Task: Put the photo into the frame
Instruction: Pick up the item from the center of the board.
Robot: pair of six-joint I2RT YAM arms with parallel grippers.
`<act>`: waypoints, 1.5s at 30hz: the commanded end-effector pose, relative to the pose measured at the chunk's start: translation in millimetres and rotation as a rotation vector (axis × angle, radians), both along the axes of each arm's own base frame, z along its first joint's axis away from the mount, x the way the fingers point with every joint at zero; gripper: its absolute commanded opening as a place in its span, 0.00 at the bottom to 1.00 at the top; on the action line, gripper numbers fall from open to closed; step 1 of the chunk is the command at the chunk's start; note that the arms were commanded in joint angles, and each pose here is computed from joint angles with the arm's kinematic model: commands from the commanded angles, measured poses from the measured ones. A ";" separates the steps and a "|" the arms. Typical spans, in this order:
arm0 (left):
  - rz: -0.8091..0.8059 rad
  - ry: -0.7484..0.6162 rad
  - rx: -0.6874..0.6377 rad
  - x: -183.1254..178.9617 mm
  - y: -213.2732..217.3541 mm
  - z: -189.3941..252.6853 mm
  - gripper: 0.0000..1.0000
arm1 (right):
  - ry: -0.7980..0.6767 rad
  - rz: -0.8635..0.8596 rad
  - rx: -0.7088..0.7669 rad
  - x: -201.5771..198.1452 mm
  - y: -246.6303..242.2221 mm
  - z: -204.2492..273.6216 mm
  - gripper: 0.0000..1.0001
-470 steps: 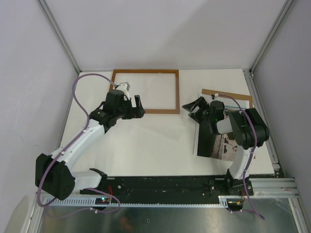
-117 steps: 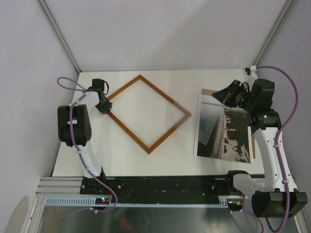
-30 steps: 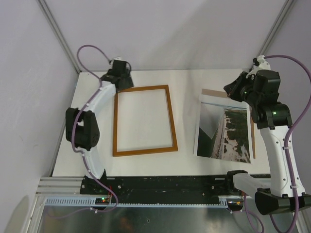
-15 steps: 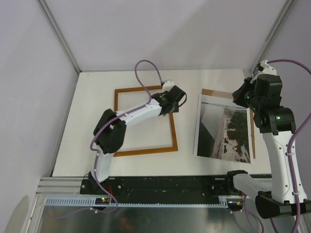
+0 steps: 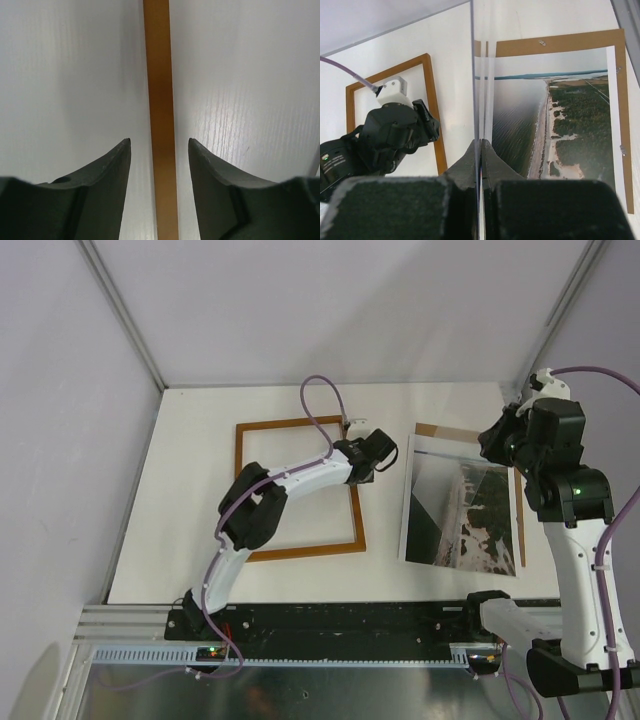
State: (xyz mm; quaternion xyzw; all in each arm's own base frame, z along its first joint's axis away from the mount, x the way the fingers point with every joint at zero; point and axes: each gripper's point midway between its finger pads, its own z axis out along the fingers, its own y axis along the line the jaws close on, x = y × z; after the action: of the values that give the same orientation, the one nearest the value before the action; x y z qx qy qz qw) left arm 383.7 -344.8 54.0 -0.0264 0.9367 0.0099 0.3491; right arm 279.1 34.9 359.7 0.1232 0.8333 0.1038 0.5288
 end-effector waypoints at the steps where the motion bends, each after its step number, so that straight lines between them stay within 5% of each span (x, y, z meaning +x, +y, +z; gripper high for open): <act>1: 0.034 -0.031 -0.019 11.5 -9.5 3.7 0.53 | -0.100 0.028 -0.002 -4.5 4.5 29.5 0.00; 14: 0.032 0.042 -0.013 12.8 -9.4 -30.5 0.37 | -0.097 0.035 -0.017 -5.0 6.8 27.7 0.00; 20: -0.014 0.061 -0.017 12.6 -6.2 -22.2 0.04 | -0.098 0.026 -0.017 -2.2 4.7 28.2 0.00; 26: -0.112 -0.053 -0.136 21.8 -3.9 84.5 0.00 | -0.103 0.036 0.019 6.7 10.3 31.2 0.00; 34: -0.242 -0.219 -0.476 10.4 -5.5 262.0 0.00 | -0.120 0.044 0.077 30.7 20.6 36.4 0.00; 45: -0.313 -0.244 -1.030 -22.6 -25.3 409.9 0.00 | -0.145 0.078 0.133 49.4 34.1 50.2 0.00</act>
State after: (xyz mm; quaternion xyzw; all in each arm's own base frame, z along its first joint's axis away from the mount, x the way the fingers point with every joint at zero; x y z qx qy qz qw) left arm 379.7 -355.1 409.7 -0.0490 0.8120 -0.3938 0.4280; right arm 321.0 61.8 366.7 0.1221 0.8282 0.1546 0.5247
